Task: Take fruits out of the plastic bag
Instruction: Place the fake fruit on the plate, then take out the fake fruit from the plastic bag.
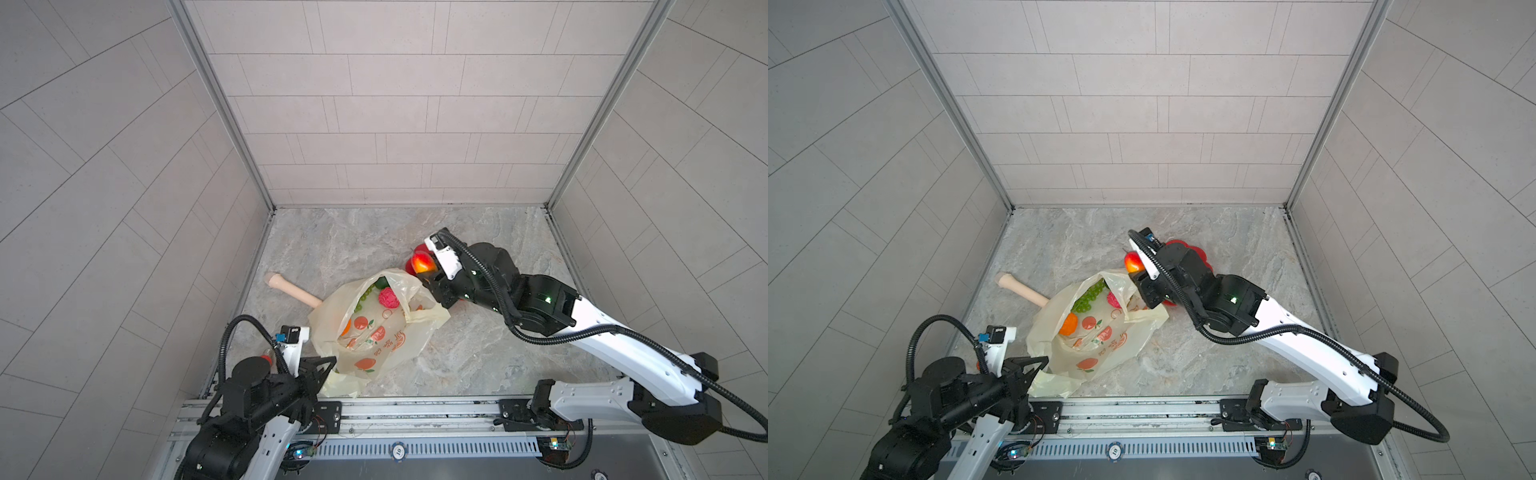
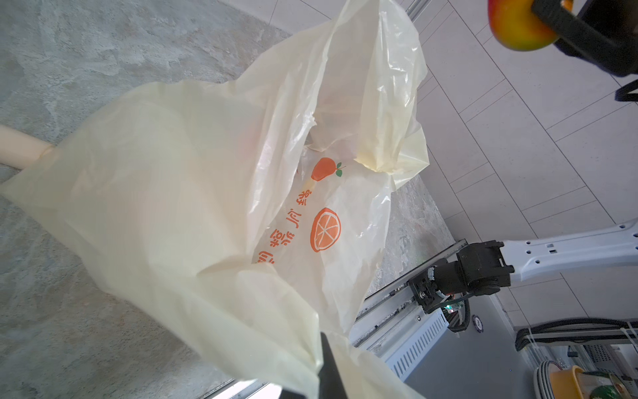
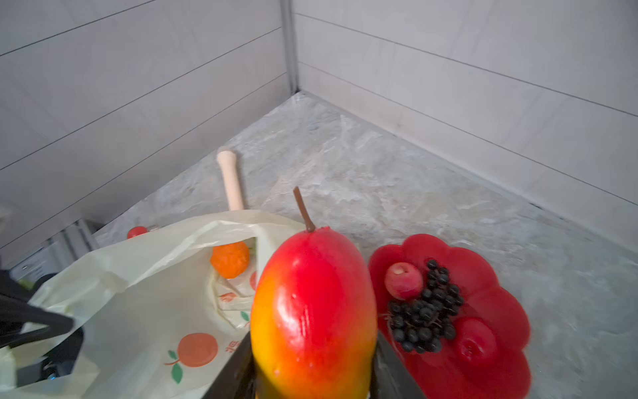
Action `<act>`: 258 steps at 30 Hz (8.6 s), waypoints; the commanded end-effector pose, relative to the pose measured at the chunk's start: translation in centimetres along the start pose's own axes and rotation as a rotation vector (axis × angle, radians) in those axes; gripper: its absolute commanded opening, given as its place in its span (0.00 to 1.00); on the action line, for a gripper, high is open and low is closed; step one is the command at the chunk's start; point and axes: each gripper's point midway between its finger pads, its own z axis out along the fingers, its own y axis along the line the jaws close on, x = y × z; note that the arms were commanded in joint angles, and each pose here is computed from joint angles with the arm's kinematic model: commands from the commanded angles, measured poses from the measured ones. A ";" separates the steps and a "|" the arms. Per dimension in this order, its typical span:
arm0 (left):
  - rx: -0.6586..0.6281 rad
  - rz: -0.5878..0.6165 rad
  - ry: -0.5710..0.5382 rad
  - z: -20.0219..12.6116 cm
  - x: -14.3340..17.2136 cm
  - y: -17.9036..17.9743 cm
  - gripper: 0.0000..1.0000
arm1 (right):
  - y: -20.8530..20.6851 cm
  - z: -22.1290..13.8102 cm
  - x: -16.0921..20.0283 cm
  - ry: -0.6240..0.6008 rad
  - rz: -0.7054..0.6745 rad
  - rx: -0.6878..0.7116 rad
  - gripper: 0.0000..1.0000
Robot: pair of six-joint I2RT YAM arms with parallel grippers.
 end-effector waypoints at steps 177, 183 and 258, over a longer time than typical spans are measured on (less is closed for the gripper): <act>-0.038 -0.019 -0.088 -0.2 -3.4 -0.4 0.00 | 2.6 25.5 17.8 0.539 -0.277 0.156 0.72; -0.034 -0.017 -0.088 0.1 -3.6 -0.4 0.00 | 1.6 25.9 18.8 0.570 -0.305 0.194 0.76; -0.086 -0.052 -0.148 0.0 -4.3 0.8 0.00 | 9.5 -1.0 -1.1 -0.110 -0.162 -0.457 0.48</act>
